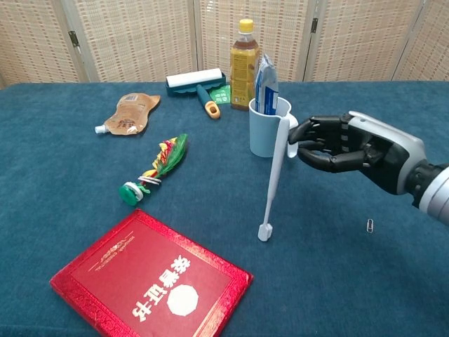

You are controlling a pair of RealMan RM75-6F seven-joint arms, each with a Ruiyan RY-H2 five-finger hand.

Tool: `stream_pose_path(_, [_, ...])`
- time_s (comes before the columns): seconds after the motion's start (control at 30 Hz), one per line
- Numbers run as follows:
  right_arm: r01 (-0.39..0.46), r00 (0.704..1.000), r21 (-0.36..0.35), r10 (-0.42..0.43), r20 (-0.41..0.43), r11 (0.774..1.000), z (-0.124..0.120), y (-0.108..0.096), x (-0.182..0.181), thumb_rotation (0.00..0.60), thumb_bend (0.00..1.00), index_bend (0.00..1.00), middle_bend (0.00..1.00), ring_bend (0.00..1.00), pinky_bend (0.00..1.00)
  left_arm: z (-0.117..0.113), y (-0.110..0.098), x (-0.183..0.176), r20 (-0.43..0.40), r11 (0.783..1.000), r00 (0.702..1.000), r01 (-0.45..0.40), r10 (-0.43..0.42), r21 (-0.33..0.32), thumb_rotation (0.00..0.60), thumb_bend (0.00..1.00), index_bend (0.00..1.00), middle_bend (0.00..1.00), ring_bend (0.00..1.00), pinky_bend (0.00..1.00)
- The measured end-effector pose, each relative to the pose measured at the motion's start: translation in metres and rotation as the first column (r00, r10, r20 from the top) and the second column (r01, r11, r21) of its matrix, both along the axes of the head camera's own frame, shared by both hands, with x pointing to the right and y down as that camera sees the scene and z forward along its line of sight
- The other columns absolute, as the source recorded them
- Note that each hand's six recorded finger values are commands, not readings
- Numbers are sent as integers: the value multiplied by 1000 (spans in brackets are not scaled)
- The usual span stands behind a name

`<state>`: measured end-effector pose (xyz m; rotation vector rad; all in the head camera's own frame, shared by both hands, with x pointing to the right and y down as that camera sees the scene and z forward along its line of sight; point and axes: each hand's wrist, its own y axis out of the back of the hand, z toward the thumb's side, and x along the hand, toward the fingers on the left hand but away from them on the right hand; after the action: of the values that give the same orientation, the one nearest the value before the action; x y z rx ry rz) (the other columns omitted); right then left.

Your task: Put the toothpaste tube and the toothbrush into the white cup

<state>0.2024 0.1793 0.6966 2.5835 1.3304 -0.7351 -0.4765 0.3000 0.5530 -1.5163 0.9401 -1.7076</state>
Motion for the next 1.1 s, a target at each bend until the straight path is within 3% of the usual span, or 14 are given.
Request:
stream_pose_path(0.1, [5, 999, 48, -3, -37, 999, -3, 1, 13, 600, 333, 33, 99, 61, 53, 0, -1, 0, -1, 1000, 1000, -1, 1, 0, 600, 329, 170, 151, 105, 152])
stream_pose_path(0.17, [17, 997, 82, -11, -72, 996, -5, 2, 23, 600, 334, 0, 57, 42, 34, 1, -1, 1, -2, 1000, 1000, -2, 2, -2, 600, 329, 170, 151, 105, 152])
stream_pose_path(0.33, [51, 988, 160, -27, -151, 986, -9, 3, 41, 600, 334, 0, 42, 29, 31, 3, -2, 2, -5, 1000, 1000, -6, 6, -5, 600, 328, 170, 151, 105, 152])
stream_pose_path(0.4, [95, 978, 203, -53, -204, 975, -11, 2, 46, 600, 333, 1, 87, 29, 31, 5, -3, 3, -7, 1000, 1000, -8, 8, -6, 600, 329, 170, 151, 105, 152])
stream_pose_path(0.53, [224, 937, 296, -122, -326, 928, -18, 0, 49, 600, 334, 130, 206, 72, 49, 6, -4, 5, -10, 1000, 1000, -13, 13, -8, 600, 328, 170, 151, 105, 152])
stream_pose_path(0.63, [362, 880, 356, -190, -436, 861, -24, -2, 44, 600, 337, 236, 269, 117, 109, 7, -5, 5, -11, 1000, 1000, -14, 14, -7, 600, 329, 170, 151, 105, 152])
stream_pose_path(0.73, [514, 800, 390, -262, -540, 764, -30, -4, 34, 600, 338, 270, 293, 141, 135, 6, -5, 5, -10, 1000, 1000, -14, 14, -5, 600, 329, 170, 151, 105, 152])
stream_pose_path(0.77, [571, 764, 394, -290, -577, 720, -31, -6, 27, 600, 338, 280, 296, 145, 145, 5, -5, 5, -9, 1000, 1000, -13, 13, -4, 600, 329, 170, 151, 105, 152])
stream_pose_path(0.87, [688, 674, 381, -349, -651, 617, -32, -9, 8, 600, 338, 307, 301, 145, 156, 3, -4, 4, -7, 1000, 1000, -9, 9, 0, 600, 329, 170, 151, 105, 152])
stream_pose_path(0.97, [771, 590, 354, -384, -710, 530, -28, -14, -11, 600, 339, 307, 303, 145, 166, 1, -2, 2, -3, 1000, 1000, -3, 3, 2, 600, 329, 170, 151, 105, 152])
stream_pose_path(1.1, [847, 486, 304, -402, -776, 437, -18, -21, -36, 600, 338, 307, 303, 145, 178, -2, 0, -1, 0, 1000, 1000, 5, -5, 7, 600, 329, 170, 151, 105, 152])
